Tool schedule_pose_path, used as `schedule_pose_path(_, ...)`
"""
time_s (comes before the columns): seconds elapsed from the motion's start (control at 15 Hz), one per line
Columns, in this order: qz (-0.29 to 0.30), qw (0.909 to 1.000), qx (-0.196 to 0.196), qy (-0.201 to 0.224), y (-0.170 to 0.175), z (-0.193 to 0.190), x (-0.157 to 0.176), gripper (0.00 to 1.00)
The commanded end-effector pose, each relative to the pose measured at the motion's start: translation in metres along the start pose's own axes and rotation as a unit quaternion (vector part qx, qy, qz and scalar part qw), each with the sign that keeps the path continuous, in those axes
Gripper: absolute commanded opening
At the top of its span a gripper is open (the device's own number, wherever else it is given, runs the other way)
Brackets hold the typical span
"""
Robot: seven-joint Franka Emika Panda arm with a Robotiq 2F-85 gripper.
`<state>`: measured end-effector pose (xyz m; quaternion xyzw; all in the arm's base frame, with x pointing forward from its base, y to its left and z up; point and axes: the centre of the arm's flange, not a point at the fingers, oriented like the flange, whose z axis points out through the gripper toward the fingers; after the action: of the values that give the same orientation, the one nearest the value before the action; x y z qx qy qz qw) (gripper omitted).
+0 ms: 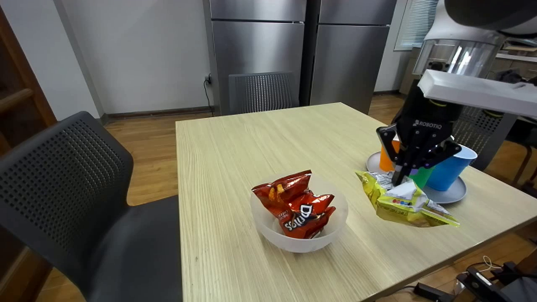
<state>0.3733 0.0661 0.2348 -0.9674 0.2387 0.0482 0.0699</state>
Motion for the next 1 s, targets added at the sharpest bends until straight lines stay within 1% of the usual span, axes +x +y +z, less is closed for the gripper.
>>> schedule_pose_path(0.0,0.001,0.9998,0.01,0.014,-0.021,-0.007,-0.019,0.0)
schedule_pose_path(0.47,-0.009,0.9994,0.014,0.029,-0.065,-0.007,-0.028,0.0)
schedule_pose_path(0.67,-0.007,0.999,0.019,0.039,-0.081,-0.009,-0.024,0.0)
schedule_pose_path(0.93,0.007,0.9986,0.025,0.047,-0.098,-0.009,-0.01,0.0)
